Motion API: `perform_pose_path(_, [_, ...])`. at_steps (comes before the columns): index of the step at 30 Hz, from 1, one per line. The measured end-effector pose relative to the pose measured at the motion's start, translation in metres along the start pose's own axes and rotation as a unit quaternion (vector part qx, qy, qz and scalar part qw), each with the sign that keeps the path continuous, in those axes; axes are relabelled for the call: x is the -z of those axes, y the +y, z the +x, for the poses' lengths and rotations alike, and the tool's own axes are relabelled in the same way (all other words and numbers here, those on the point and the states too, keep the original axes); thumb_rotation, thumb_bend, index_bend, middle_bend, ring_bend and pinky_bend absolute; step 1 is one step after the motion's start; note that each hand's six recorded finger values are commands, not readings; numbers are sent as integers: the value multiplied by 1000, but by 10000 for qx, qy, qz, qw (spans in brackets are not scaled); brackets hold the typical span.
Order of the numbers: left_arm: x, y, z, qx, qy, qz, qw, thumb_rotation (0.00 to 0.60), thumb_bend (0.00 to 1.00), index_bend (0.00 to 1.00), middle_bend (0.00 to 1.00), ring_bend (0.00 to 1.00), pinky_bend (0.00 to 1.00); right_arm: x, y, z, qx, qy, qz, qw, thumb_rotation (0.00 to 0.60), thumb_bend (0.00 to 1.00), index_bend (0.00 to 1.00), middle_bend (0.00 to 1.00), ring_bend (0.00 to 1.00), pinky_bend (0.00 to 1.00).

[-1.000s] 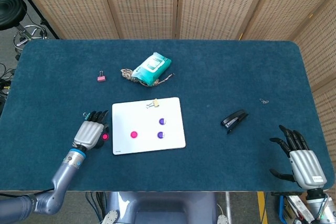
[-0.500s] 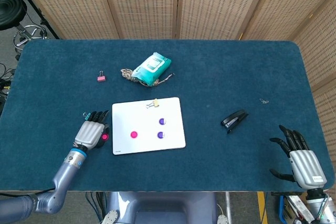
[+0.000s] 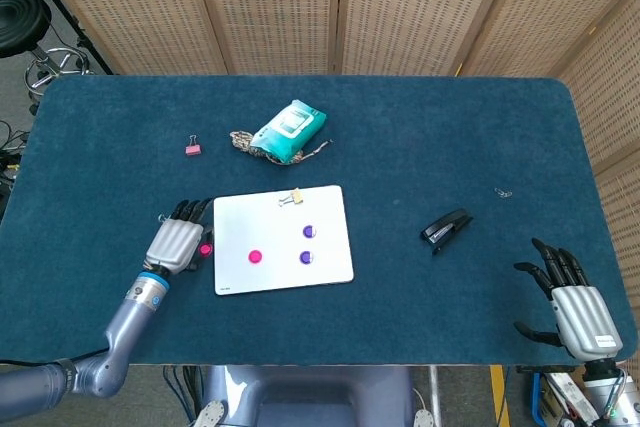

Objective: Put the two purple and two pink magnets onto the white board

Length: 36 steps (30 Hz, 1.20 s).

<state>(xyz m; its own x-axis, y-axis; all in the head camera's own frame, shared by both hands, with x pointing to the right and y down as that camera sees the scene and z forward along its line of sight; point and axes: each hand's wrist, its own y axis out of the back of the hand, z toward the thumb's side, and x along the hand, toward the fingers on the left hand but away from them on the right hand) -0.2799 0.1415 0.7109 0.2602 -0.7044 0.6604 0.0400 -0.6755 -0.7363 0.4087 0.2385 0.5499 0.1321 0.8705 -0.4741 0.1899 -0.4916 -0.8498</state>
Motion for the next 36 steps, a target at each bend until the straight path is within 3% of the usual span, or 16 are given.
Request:
perform_pose_path(6, [-17,22,28,-186,-99,-133,9997,600,343,569,0,0,0,1,0,0,4,-20,10,10000,600,0,230,0,0,0])
perform_pose_path(11, [-34,27,42,-183,-175,-231,9994,600,342,570,0,0,0,2,0,0,-11,-37,17,10000,600,0,230,0,0,0])
perform_pose_path(36, [-93,20,77,119,-100,-362,9992,600,340,569,0,0,0,4,-4,-2,-70,-90,46,9999,600,0,230,0,0,0])
